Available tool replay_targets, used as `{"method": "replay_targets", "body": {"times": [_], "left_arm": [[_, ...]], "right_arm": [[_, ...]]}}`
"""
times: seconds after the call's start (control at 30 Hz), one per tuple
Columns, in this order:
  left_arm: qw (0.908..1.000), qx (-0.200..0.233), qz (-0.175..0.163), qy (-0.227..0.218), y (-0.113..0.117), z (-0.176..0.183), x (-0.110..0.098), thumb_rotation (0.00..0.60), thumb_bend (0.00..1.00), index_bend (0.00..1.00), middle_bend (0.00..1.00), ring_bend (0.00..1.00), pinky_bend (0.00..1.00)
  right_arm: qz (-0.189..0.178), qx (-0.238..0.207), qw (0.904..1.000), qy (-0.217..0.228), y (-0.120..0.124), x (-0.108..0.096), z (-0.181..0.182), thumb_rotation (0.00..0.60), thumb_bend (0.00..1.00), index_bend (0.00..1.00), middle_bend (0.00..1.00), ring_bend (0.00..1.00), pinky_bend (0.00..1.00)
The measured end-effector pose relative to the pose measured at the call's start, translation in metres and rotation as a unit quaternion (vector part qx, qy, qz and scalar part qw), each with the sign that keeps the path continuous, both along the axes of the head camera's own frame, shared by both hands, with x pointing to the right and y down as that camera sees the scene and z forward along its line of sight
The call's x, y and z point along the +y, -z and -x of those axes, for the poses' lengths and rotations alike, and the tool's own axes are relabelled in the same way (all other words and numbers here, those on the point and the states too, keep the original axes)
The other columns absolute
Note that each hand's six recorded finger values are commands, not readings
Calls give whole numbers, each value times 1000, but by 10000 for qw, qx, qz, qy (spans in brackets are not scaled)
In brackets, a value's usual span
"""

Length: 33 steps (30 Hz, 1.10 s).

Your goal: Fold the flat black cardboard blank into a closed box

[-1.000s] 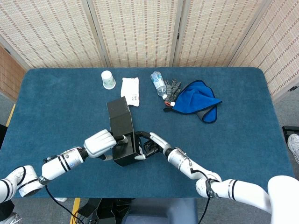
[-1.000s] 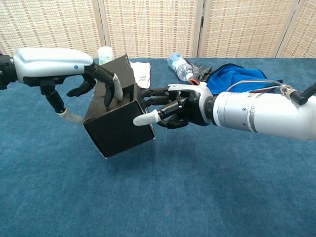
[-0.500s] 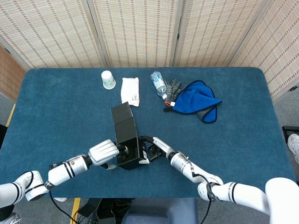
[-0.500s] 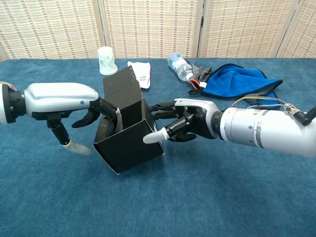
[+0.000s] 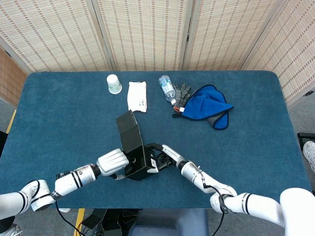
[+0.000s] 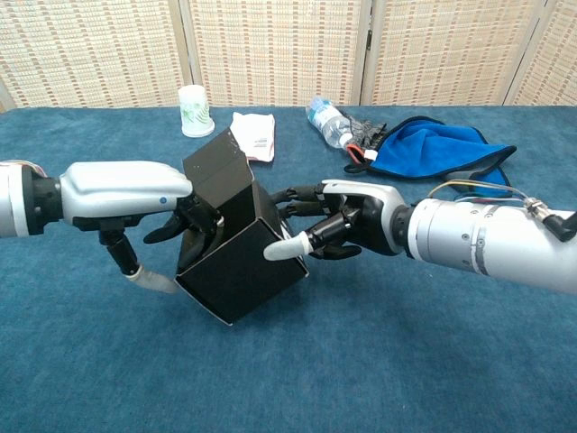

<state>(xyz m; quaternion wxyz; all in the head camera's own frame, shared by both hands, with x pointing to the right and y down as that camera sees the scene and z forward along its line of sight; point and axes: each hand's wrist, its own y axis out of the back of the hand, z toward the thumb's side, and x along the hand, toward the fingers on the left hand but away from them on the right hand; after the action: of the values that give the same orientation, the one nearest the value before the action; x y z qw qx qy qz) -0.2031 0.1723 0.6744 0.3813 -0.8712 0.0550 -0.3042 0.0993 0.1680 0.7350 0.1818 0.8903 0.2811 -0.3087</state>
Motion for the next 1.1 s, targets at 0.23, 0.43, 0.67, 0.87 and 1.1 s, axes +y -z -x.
{"method": "replay_targets", "body": {"times": [0.23,0.43,0.67,0.87,1.1], "left_arm": [[9999,10,-54,89,3,3,-4,600,218,495,451,602,499],[9994,-28,-134,305,11,13,-12,600,218,361,293,336,489],[9971,-112,-203,719,22,35,-19,600,218,261,144,177,416],[9933,-234,-267,1100,30,56,-25,600,218,208,106,140,382],[9840,-287,-379,1717,39,84,-34,600,218,105,19,67,322]], "right_arm": [[-76,-33,10000,-43,2,-2,-2,600,326,341,421,762,1000],[-246,-32,9996,-153,3,-9,-6,600,326,344,421,762,1000],[-428,-7,9986,-315,0,-12,-9,600,327,350,424,762,1000],[-562,-44,9969,-548,-2,-12,-8,600,326,352,425,762,1000],[-874,-18,9939,-668,-7,-8,-2,600,326,352,398,754,1000]]}}
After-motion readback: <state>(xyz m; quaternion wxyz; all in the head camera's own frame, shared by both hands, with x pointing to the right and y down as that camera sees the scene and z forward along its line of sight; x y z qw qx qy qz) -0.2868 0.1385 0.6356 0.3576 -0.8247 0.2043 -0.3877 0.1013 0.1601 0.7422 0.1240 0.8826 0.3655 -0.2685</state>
